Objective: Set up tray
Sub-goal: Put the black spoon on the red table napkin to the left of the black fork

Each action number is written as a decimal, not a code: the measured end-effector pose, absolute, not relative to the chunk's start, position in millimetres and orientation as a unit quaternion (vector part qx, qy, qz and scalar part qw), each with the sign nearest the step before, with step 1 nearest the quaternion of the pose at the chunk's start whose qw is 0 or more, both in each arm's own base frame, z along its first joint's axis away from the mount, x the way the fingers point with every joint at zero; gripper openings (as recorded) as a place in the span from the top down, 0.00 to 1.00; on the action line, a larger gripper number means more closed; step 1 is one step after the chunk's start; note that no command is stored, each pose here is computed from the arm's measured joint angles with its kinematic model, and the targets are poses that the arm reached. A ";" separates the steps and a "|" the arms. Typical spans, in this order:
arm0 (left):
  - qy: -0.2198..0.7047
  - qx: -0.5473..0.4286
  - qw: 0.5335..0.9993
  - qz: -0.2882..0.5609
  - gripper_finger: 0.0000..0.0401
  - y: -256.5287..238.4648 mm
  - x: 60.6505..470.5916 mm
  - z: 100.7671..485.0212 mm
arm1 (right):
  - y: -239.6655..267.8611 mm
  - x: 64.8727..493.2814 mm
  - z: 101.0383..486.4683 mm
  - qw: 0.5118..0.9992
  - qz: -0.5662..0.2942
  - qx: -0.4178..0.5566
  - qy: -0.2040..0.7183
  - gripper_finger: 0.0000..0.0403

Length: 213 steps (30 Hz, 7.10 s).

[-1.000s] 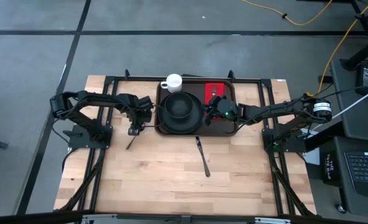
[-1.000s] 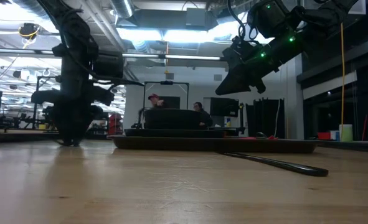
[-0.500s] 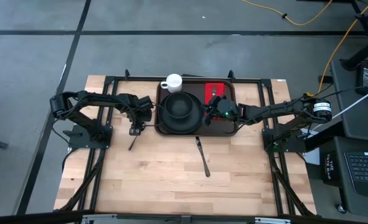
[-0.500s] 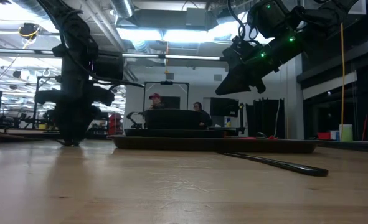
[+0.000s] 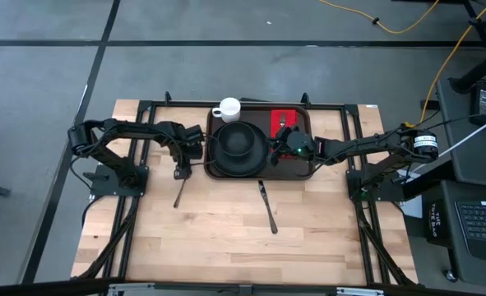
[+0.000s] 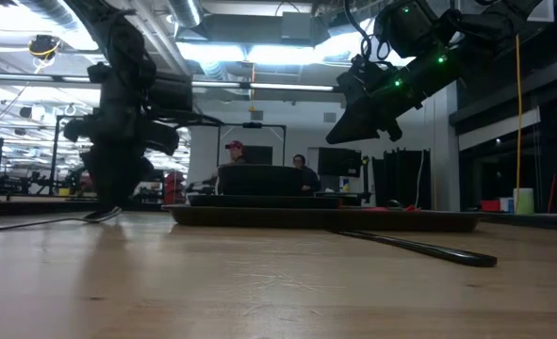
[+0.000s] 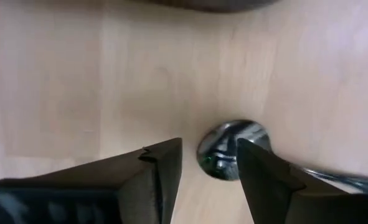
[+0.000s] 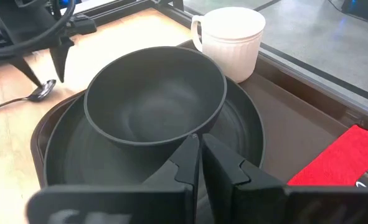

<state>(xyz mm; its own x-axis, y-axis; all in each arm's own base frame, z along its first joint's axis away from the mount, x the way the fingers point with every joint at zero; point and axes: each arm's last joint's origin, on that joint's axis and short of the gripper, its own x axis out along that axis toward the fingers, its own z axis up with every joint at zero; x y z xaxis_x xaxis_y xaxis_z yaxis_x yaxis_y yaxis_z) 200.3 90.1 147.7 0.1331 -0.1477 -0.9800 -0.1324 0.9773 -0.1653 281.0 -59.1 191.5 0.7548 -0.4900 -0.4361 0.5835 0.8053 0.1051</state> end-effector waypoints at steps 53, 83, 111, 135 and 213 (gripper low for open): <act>0.659 -0.134 0.739 -0.052 0.98 88.1 202.4 140.3 | -58.6 281.3 191.5 0.931 -0.280 0.121 0.199 0.94; 0.533 -0.026 0.845 -0.037 1.00 45.0 238.0 224.1 | -58.5 281.3 191.4 0.933 -0.277 0.112 0.203 0.94; 0.121 0.139 0.973 0.139 1.00 47.5 217.8 307.5 | -36.0 288.9 204.2 0.945 -0.289 0.011 0.155 0.98; -0.041 0.115 0.954 0.273 1.00 50.0 214.6 253.7 | 14.3 320.3 228.7 0.966 -0.242 -0.046 0.077 0.98; -0.068 0.114 0.936 0.325 1.00 57.1 235.9 237.0 | -22.6 406.8 226.3 0.919 -0.373 -0.109 0.060 0.68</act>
